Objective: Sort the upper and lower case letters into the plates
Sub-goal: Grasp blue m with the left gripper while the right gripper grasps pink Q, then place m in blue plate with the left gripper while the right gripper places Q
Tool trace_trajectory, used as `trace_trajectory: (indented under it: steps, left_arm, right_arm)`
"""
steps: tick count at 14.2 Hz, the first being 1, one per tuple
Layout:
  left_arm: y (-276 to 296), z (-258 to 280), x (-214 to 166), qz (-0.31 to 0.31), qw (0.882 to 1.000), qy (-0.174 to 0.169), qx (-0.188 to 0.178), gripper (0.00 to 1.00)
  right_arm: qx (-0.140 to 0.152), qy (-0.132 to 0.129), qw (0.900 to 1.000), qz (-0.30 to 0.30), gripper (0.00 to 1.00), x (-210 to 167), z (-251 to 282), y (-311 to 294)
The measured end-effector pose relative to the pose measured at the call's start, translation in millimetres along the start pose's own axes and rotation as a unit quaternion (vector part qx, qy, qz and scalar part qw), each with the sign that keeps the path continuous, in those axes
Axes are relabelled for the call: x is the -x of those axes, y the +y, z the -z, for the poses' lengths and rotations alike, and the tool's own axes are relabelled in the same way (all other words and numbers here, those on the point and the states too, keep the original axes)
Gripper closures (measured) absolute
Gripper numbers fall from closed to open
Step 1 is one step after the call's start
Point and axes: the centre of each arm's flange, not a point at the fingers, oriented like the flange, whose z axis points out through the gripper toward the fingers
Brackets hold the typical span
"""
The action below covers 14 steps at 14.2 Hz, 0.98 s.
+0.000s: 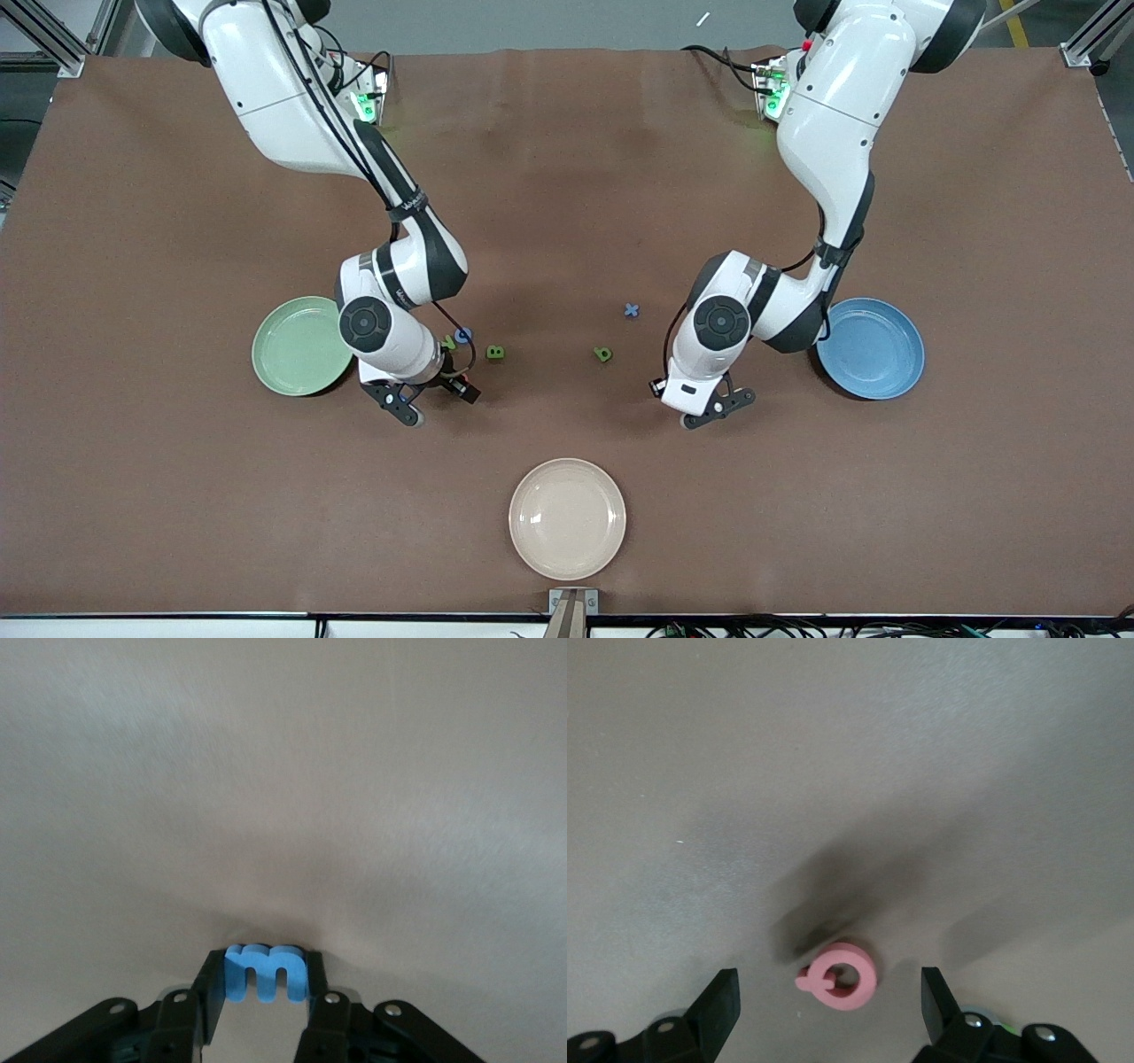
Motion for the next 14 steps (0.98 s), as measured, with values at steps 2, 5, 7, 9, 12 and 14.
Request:
trace_trajectory:
  steps: [2,5,7,9,12,14]
  left_arm:
    - [-10.1,25.9,-13.7,0.008,1.0,0.001,-0.005,0.6]
    - [-46.5,73.8,-31.4,-0.018,1.0,-0.002,-0.019,0.6]
    - [-87.8,91.7,-37.0,-0.048,0.998,-0.009,-0.028,0.6]
    - [-135.1,99.4,-38.0,-0.083,0.996,-0.022,-0.038,0.6]
    - [-214.5,100.6,-40.8,-0.134,0.989,-0.047,-0.049,0.6]
    - [-267.4,92.3,-47.2,-0.166,0.983,-0.055,-0.05,0.6]
  right_arm:
    - [0.002,0.001,1.0,0.0,0.18,1.2,-5.6,-3.1]
    - [0.006,0.002,1.0,0.003,0.22,1.4,-8.3,-2.8]
    - [0.009,0.003,1.0,0.006,0.28,1.2,-10.7,-1.8]
    - [0.012,0.003,1.0,0.007,0.33,1.4,-13.2,-1.1]
    - [0.017,0.003,1.0,0.008,0.47,0.7,-12.3,-0.5]
    - [0.017,0.003,1.0,0.009,0.57,0.2,-8.2,-2.0]
